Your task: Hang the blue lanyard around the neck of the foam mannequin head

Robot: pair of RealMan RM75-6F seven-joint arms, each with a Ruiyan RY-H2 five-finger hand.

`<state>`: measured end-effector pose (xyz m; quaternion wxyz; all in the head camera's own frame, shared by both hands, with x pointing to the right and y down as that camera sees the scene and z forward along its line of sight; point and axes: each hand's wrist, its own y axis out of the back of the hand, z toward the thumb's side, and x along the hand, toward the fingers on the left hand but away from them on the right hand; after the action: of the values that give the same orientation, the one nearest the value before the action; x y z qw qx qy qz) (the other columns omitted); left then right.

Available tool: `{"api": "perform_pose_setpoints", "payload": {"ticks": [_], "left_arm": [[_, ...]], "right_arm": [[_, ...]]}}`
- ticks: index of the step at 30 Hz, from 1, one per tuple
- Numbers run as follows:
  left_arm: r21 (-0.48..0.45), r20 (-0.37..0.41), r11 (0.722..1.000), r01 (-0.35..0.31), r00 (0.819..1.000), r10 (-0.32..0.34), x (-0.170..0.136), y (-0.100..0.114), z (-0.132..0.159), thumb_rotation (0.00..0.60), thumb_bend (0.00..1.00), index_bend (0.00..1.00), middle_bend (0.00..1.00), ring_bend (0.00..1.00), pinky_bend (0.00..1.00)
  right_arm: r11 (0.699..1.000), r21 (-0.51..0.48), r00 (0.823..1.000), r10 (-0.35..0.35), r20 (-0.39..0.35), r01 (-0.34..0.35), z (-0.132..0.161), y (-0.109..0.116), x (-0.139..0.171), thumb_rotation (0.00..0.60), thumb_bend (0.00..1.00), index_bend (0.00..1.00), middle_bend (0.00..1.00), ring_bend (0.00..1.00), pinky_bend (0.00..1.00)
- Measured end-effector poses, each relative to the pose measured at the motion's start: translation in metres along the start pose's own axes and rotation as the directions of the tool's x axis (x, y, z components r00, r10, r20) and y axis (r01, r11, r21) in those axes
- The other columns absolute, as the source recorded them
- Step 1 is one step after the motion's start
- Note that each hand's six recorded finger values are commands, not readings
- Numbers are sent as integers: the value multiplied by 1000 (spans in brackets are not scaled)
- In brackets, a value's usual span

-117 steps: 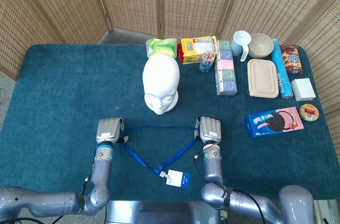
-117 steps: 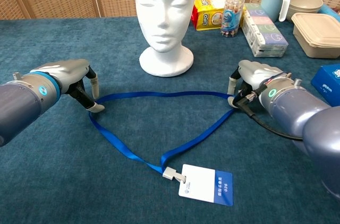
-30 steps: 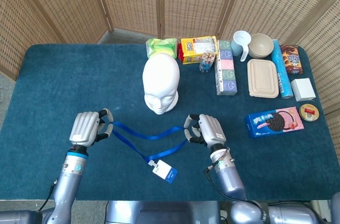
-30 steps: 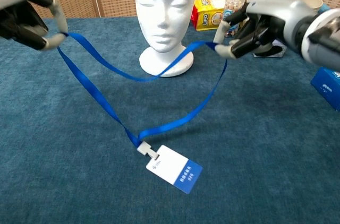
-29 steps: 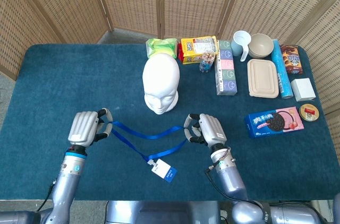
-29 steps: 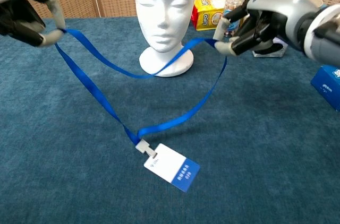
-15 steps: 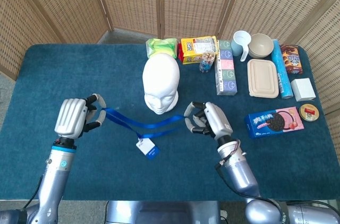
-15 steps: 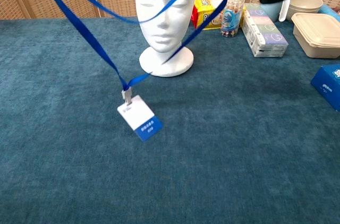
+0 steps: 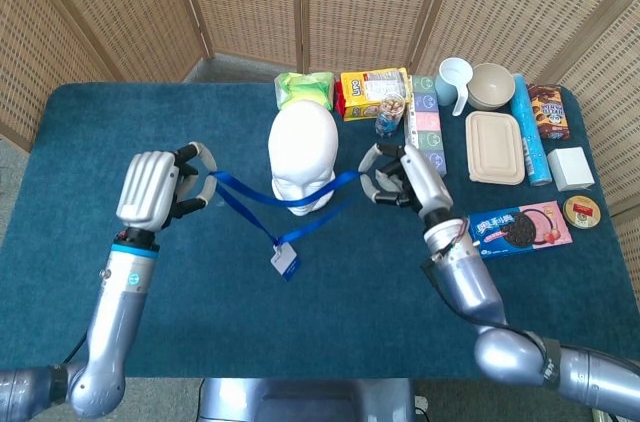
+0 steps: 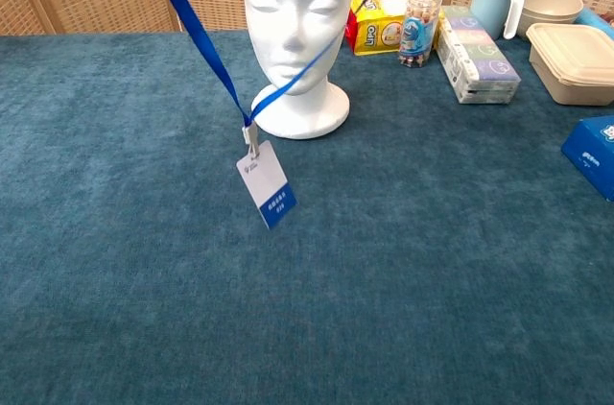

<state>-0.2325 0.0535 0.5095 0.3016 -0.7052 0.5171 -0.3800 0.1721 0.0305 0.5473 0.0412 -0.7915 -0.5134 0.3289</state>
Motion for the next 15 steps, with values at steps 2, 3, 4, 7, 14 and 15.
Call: {"api": "perform_pose_setpoints", "payload": {"ticks": [2, 3, 4, 7, 14, 15], "left_arm": [[-10, -6, 1000, -4, 1000, 4, 8, 0, 3, 600, 441, 633, 1000, 1000, 1000], [-16, -10, 1000, -7, 1000, 7, 13, 0, 4, 599, 440, 633, 1000, 1000, 1000], [-21, -13, 1000, -10, 1000, 10, 16, 1, 4, 599, 440, 633, 1000, 1000, 1000], [-38, -21, 999, -27, 999, 26, 27, 1, 5, 600, 440, 633, 1000, 1000, 1000], [-88, -50, 995, -52, 998, 48, 53, 1, 2, 600, 439, 633, 1000, 1000, 1000], [-98, -56, 994, -54, 997, 49, 57, 0, 1, 600, 439, 633, 1000, 1000, 1000]], "right_arm": [[1000, -2, 1000, -6, 0, 6, 3, 5, -8, 600, 514, 650, 978, 1000, 1000], [1000, -2, 1000, -8, 0, 8, 4, 7, -11, 600, 514, 651, 978, 1000, 1000], [1000, -3, 1000, -10, -2, 10, 6, 9, -16, 600, 514, 650, 978, 1000, 1000], [1000, -2, 1000, -16, -6, 16, 11, 15, -26, 598, 514, 651, 978, 1000, 1000], [999, 6, 999, -52, -9, 52, 19, 31, -50, 600, 514, 652, 980, 1000, 1000], [998, 8, 998, -59, -10, 59, 20, 34, -53, 600, 514, 653, 980, 1000, 1000]]}}
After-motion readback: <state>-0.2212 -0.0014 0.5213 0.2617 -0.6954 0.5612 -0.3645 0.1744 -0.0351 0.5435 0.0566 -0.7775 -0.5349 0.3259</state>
